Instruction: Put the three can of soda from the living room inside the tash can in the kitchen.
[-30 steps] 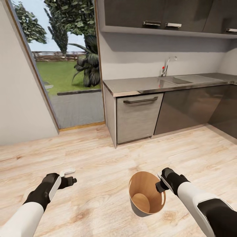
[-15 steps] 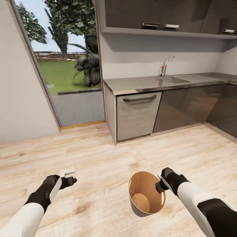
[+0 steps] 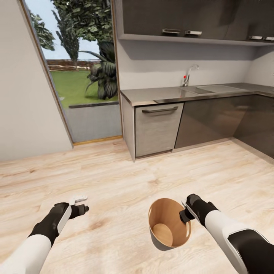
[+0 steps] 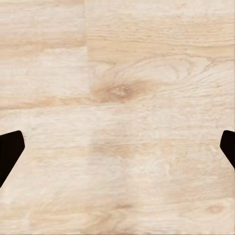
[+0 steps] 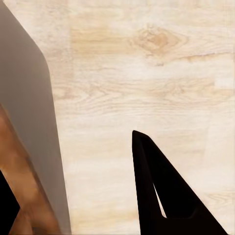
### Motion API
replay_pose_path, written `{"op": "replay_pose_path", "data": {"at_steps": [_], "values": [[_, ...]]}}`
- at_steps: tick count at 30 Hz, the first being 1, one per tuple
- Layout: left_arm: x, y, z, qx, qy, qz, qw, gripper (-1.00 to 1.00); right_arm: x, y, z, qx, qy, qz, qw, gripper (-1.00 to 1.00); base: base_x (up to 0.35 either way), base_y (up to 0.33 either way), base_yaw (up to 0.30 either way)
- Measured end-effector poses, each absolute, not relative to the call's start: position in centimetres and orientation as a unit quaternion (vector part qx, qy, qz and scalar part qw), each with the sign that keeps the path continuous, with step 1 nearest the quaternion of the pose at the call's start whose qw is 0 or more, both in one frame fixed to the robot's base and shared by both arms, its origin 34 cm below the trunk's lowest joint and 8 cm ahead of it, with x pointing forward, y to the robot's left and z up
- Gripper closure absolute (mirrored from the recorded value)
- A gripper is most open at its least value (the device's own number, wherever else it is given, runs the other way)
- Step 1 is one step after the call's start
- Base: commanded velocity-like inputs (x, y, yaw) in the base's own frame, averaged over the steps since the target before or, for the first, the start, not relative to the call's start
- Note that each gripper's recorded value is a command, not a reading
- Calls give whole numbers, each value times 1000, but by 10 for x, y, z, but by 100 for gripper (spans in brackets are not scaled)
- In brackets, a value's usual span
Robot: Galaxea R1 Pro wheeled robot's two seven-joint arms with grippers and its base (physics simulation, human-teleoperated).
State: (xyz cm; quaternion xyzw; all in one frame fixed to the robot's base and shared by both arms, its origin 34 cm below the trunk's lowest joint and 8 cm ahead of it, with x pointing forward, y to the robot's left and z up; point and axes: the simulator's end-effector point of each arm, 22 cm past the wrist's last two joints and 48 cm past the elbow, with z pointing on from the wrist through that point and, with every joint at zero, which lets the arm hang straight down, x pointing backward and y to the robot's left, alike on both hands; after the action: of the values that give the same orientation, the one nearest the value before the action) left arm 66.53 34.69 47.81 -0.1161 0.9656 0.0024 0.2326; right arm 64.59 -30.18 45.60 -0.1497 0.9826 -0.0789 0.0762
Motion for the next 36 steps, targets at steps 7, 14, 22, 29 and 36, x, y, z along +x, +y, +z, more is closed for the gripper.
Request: {"op": "replay_pose_path", "data": {"at_steps": [7, 14, 22, 29, 36], "values": [[665, 346, 478, -116, 966, 2, 233, -100, 646, -301, 456, -150, 983, -78, 76, 100, -318, 0, 0], [666, 346, 478, -115, 966, 2, 233, -100, 646, -300, 456, -151, 983, -78, 76, 100, -102, 0, 0], [668, 346, 479, -116, 964, 2, 240, -100, 646, -297, 456, -154, 982, -77, 76, 100, -8, 0, 0], [664, 346, 474, -116, 964, 2, 237, -100, 646, -290, 455, -155, 982, -72, 77, 100, 0, 0, 1], [663, 346, 471, -117, 965, 2, 235, -100, 645, -285, 453, -158, 982, -70, 76, 100, 0, 0, 129]]}}
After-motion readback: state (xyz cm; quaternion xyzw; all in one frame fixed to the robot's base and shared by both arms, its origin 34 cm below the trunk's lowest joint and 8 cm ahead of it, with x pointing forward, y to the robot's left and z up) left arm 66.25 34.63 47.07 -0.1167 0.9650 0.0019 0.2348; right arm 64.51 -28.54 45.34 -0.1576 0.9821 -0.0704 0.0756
